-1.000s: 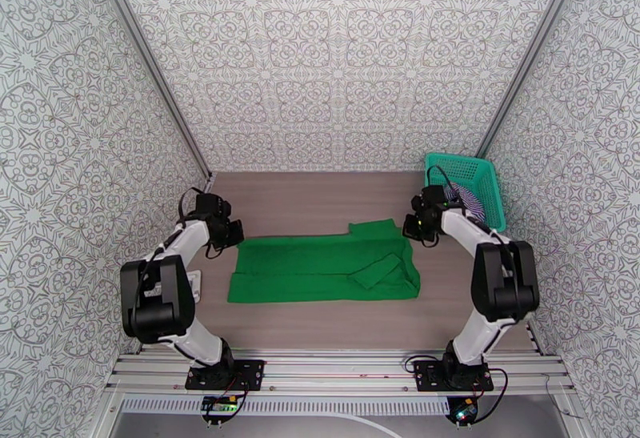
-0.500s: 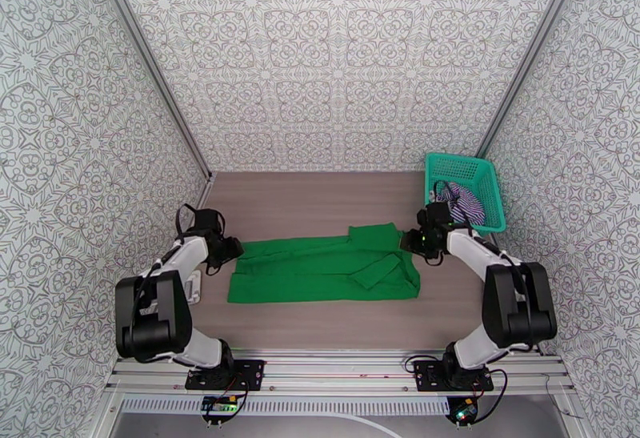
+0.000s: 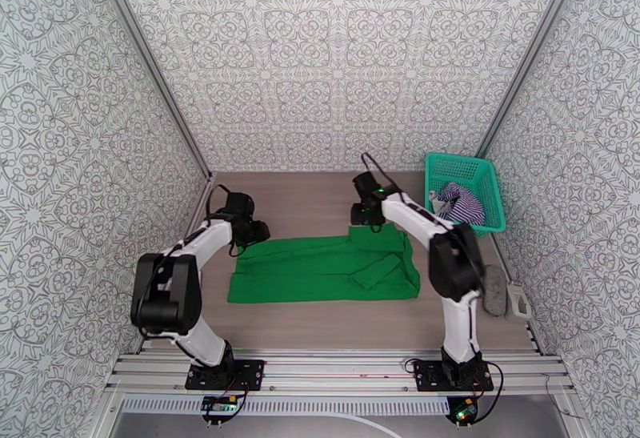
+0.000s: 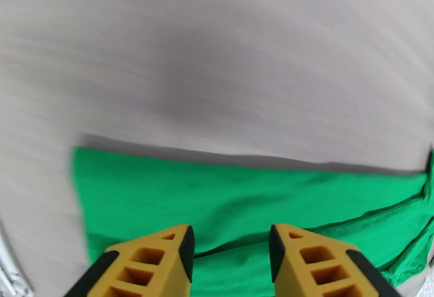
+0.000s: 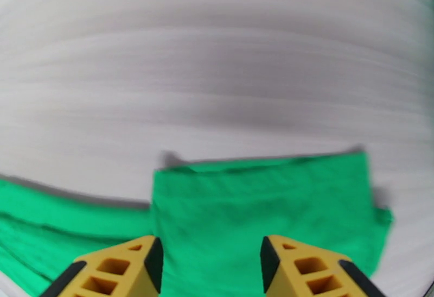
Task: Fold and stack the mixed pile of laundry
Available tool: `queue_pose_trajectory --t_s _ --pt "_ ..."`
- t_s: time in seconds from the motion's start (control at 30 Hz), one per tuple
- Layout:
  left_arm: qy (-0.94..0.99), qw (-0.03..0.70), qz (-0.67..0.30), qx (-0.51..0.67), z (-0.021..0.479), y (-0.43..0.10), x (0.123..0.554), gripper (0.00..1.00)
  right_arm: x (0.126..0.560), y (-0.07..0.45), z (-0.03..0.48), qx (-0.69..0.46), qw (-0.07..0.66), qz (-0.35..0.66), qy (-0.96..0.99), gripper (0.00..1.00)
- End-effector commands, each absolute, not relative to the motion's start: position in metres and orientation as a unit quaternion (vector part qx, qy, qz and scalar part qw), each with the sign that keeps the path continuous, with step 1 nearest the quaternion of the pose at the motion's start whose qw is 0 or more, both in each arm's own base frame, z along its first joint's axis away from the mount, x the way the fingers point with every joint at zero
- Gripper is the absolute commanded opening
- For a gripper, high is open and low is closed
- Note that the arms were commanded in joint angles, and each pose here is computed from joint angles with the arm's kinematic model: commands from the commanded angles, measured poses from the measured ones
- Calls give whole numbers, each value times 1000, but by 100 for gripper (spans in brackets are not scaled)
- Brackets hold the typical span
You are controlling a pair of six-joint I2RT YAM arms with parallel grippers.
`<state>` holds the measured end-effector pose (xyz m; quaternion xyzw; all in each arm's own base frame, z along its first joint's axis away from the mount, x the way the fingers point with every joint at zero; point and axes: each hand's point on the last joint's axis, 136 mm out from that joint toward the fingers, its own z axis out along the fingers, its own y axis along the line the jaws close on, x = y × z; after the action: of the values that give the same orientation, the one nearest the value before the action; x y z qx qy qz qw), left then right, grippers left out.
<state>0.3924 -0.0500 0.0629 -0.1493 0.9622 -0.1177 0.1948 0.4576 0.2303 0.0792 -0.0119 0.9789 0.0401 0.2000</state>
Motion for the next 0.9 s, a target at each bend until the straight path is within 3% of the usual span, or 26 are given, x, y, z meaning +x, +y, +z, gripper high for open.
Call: queue_pose_trajectory --t_s 0.0,0.37,0.57,0.73,0.87 --pt "959 197 -138 -151 59 -60 398 43 457 233 67 4 174 10 985 52" --pt "963 177 -147 -144 40 -65 393 43 468 246 29 32 153 -7 988 44" --pt "962 175 -151 -143 38 -65 391 43 475 244 24 36 157 -23 987 28" --pt "963 173 -151 -144 36 -63 390 43 475 242 42 41 169 -21 985 7" --pt "962 172 -153 -147 35 -61 389 43 472 237 72 48 189 -16 981 2"
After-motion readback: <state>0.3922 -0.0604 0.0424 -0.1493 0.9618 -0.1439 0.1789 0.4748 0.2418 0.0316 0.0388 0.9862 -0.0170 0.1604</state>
